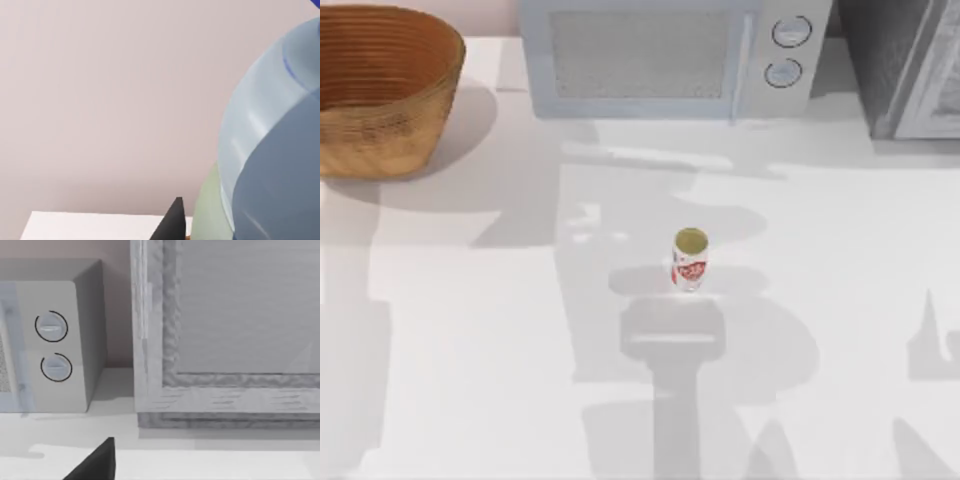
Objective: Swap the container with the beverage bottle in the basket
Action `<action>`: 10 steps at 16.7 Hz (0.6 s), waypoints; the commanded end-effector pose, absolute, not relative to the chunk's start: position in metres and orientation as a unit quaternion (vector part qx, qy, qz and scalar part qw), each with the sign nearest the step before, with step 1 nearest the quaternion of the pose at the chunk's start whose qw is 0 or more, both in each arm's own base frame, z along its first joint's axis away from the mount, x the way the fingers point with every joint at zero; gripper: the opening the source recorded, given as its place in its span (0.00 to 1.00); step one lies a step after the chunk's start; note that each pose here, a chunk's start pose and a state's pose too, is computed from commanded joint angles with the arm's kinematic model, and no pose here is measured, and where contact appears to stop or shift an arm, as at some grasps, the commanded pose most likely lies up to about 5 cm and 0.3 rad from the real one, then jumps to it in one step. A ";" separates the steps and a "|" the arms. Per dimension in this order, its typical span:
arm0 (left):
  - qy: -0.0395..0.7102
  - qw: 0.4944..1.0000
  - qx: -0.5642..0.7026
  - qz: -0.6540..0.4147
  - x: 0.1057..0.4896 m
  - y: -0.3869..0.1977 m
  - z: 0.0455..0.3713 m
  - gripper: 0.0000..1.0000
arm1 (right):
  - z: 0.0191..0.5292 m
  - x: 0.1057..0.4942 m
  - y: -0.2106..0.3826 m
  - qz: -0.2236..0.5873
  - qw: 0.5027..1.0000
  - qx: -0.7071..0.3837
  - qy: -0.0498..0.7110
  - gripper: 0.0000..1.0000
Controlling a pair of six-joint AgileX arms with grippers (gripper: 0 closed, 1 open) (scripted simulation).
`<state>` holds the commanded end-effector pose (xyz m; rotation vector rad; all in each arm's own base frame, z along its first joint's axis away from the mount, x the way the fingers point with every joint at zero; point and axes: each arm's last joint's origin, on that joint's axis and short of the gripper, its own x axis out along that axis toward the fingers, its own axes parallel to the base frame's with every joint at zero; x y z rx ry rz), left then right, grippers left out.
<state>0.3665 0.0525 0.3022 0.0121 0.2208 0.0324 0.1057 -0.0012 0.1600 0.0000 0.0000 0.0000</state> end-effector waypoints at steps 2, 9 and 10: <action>0.122 0.992 0.006 -0.006 0.372 0.041 0.310 0.00 | 0.160 0.106 -0.001 0.000 1.000 0.000 0.000 1.00; 0.128 0.992 0.007 -0.014 0.374 0.037 0.313 0.00 | 0.160 0.106 -0.001 0.000 1.000 0.000 0.000 1.00; 0.129 0.992 0.007 -0.014 0.377 0.038 0.311 0.00 | 0.160 0.106 -0.001 0.000 1.000 0.000 0.000 1.00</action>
